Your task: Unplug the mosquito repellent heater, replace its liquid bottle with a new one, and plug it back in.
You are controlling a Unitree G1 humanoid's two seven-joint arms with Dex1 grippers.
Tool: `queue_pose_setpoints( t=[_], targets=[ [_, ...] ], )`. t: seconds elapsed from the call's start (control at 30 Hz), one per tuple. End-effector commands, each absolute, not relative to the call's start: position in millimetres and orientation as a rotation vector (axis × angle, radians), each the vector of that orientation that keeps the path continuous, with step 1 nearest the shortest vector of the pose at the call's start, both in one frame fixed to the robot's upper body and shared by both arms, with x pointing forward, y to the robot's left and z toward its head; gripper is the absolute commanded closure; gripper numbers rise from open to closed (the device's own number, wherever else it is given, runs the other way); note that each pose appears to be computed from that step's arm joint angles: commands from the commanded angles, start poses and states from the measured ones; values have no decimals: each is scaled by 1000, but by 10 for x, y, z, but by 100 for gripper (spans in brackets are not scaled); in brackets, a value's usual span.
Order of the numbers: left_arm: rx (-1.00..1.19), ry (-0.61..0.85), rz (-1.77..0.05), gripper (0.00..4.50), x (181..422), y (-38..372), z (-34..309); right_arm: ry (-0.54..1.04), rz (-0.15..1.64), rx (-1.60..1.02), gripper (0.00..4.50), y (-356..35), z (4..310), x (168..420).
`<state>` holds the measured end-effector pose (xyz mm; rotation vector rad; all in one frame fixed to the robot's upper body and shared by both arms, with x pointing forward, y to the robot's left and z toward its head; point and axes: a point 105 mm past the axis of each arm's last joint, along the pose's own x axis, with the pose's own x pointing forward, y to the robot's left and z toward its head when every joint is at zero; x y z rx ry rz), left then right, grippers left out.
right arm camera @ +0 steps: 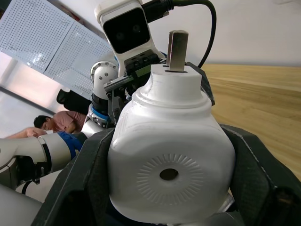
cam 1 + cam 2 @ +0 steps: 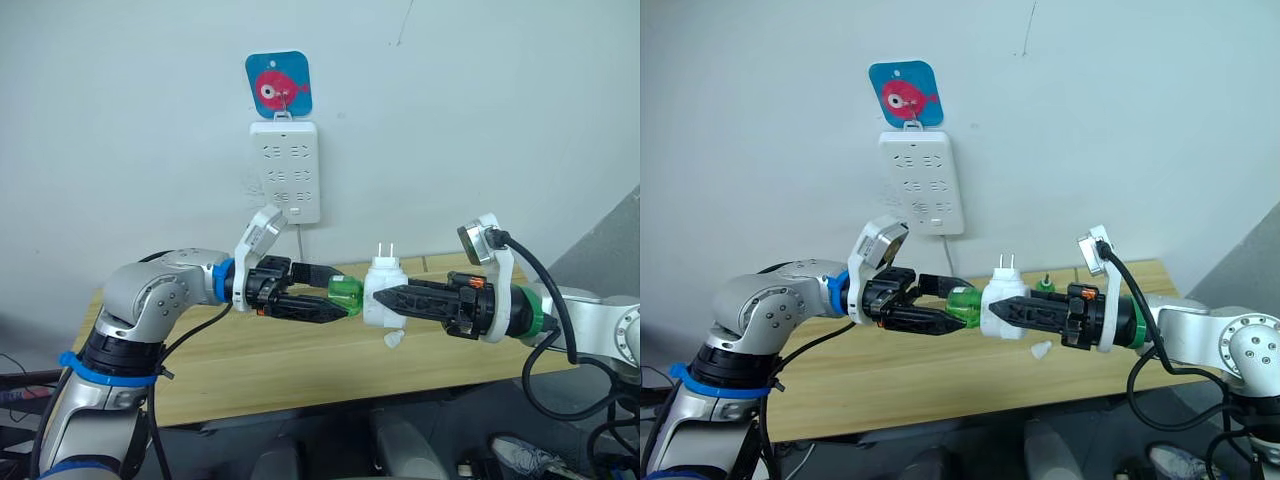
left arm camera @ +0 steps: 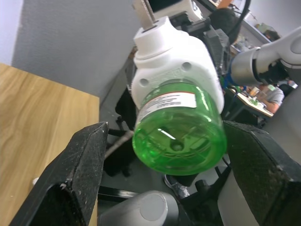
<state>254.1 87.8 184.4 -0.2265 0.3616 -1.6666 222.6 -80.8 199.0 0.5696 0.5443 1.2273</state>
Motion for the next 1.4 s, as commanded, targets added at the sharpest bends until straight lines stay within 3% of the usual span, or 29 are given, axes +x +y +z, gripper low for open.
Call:
queue_pose_setpoints(
  t=[0.03, 0.1, 0.3, 0.53, 0.67, 0.97, 1.2, 1.4],
  targets=[
    [-199, 330, -1705, 49, 2518, 833, 1901, 517, 1286, 554, 152, -784, 2102, 2161],
    [-197, 329, -1708, 49, 2520, 815, 1899, 518, 1288, 552, 152, -783, 2103, 2158],
    [-228, 302, -1702, 222, 2541, 743, 1939, 528, 1293, 538, 152, -773, 2090, 2135],
    [-240, 295, -1699, 224, 2541, 726, 1951, 527, 1300, 542, 152, -779, 2092, 2121],
    [-262, 288, -1680, 224, 2559, 728, 1965, 531, 1250, 517, 7, -858, 2082, 2156],
    [-318, 314, -1637, 224, 2558, 782, 1930, 542, 1077, 275, 0, -1432, 2102, 2201],
    [-304, 357, -1677, 224, 2478, 800, 1846, 386, 1187, 247, 242, -1333, 2588, 2301],
    [-303, 361, -1713, 224, 2437, 805, 1816, 390, 1292, 264, 449, -1032, 2670, 2376]
  ],
)
